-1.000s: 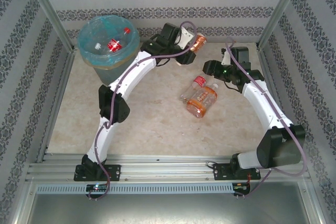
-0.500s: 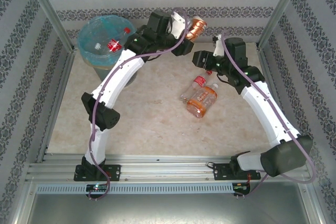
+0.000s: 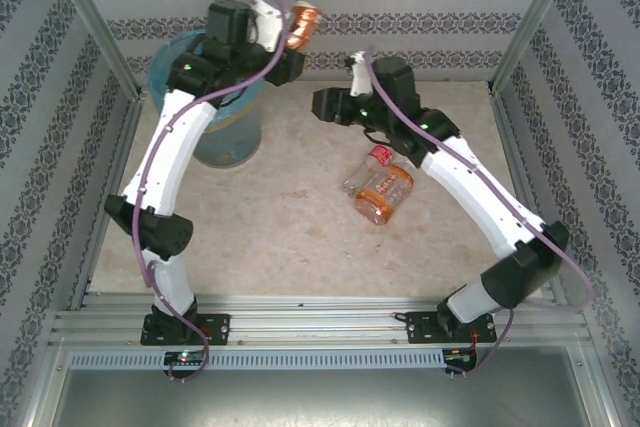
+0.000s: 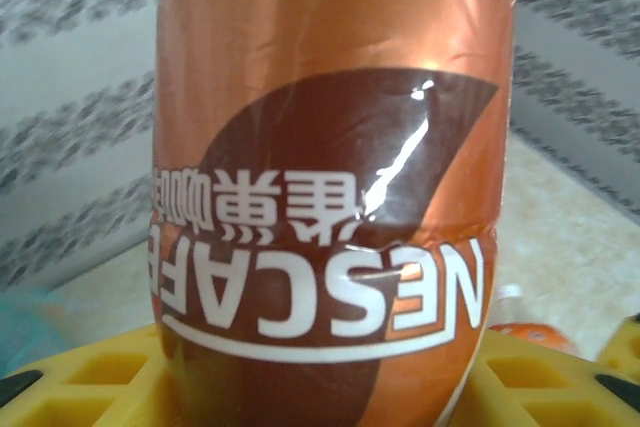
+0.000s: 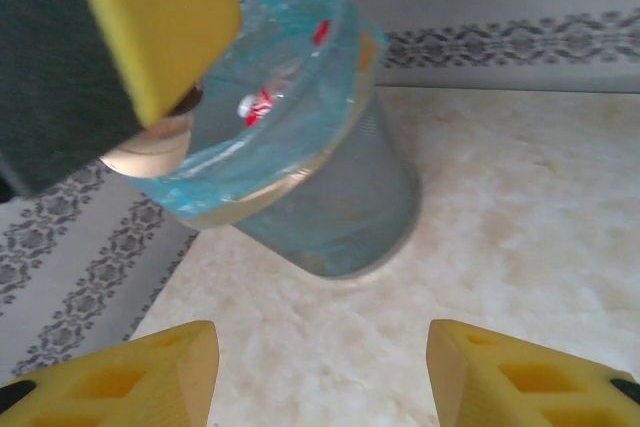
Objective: Put the plastic bottles in the bin
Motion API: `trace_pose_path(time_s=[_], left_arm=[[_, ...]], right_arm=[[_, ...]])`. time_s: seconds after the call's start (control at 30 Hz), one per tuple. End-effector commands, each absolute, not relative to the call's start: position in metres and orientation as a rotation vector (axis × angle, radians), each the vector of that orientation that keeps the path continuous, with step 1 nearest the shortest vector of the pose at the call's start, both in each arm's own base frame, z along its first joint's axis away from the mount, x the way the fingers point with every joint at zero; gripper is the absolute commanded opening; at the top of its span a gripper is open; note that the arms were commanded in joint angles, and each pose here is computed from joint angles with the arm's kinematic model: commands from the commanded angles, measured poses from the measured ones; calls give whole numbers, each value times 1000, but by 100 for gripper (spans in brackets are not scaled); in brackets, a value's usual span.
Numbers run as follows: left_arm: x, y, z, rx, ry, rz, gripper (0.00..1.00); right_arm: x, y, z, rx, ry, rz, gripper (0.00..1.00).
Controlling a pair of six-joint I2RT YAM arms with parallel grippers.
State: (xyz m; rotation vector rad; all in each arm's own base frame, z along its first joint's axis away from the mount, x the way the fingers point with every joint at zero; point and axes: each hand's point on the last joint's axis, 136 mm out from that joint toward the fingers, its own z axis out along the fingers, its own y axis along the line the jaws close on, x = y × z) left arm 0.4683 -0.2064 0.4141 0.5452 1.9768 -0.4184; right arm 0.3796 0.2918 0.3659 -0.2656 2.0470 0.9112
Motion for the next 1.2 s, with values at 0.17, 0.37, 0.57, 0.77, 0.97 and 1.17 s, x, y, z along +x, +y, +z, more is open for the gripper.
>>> trace_pose_path(time_s=[0.17, 0.37, 0.57, 0.77, 0.97, 1.17], left_arm=[[502, -56, 387, 174, 1999, -234, 55], [517, 18, 349, 12, 2003, -151, 55], [534, 35, 328, -5, 1988, -173, 56], [542, 30, 309, -1, 2000, -224, 62], [541, 33, 306, -11, 1992, -205, 84], [539, 35, 313, -16, 1977, -181, 90]], right_arm=[[382, 393, 384, -442, 1993, 1138, 58], [375, 421, 369, -487, 2026, 1192, 58], [375, 419, 356, -481, 2052, 1169, 58], [379, 413, 350, -477, 2071, 1137, 59], [384, 415, 343, -465, 2084, 1140, 58], [387, 417, 342, -466, 2085, 1142, 59]])
